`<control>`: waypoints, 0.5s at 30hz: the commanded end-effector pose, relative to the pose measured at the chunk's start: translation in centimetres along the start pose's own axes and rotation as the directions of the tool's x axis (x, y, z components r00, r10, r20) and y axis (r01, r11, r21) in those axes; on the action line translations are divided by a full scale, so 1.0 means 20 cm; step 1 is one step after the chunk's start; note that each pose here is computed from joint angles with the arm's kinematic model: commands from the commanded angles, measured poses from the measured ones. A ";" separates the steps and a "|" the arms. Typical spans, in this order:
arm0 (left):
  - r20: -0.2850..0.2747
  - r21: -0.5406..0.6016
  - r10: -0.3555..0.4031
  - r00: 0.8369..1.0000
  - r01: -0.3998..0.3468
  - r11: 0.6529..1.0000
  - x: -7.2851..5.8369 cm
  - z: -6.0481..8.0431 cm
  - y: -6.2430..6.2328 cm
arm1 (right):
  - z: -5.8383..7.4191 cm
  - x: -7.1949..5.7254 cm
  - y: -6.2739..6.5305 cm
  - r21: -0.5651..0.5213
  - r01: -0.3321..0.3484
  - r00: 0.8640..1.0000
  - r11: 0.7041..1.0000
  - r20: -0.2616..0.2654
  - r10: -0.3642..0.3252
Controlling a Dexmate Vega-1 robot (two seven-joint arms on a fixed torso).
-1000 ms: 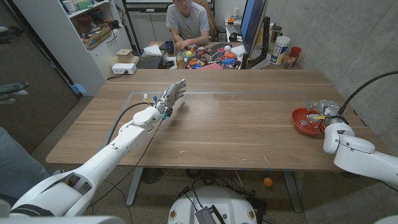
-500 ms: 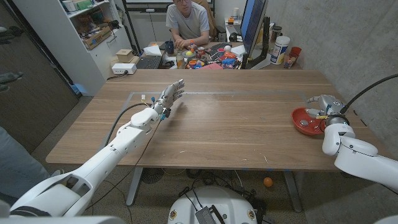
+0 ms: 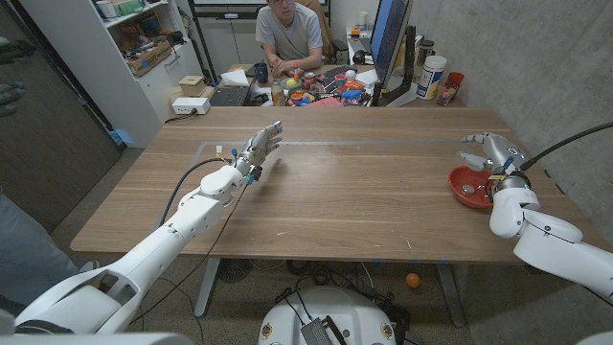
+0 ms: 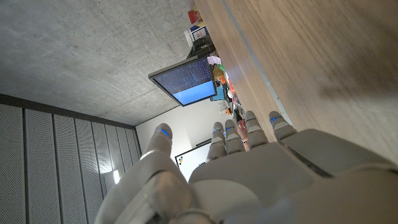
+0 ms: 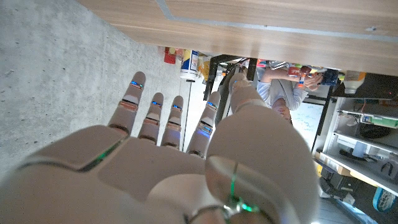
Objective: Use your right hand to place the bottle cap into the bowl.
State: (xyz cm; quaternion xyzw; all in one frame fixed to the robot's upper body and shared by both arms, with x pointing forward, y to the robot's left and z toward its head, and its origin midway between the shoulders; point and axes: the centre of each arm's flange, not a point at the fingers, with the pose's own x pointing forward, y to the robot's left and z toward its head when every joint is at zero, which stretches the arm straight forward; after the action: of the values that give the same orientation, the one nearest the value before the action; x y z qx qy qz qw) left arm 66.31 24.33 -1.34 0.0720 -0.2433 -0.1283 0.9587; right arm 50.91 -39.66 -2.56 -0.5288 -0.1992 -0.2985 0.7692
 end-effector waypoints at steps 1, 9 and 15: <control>0.023 0.026 0.046 0.999 -0.046 0.999 0.01 0.04 -0.10 | 0.03 0.09 -0.04 0.196 0.051 0.987 0.979 0.142 -0.080; 0.048 0.039 0.060 0.997 -0.062 0.997 0.01 0.09 -0.11 | 0.08 0.13 -0.05 0.291 0.046 0.977 0.955 0.187 -0.104; 0.051 0.048 0.050 0.997 -0.052 0.997 -0.01 0.12 -0.03 | 0.14 0.16 -0.01 0.425 0.014 0.974 0.905 0.197 -0.107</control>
State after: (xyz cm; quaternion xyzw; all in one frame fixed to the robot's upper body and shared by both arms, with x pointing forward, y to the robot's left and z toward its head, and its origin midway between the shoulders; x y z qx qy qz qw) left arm 65.43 22.46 -0.55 0.0786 -0.2619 -0.1045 0.9562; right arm 52.13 -39.24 -0.28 -0.4510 -0.3080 -0.2584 0.7968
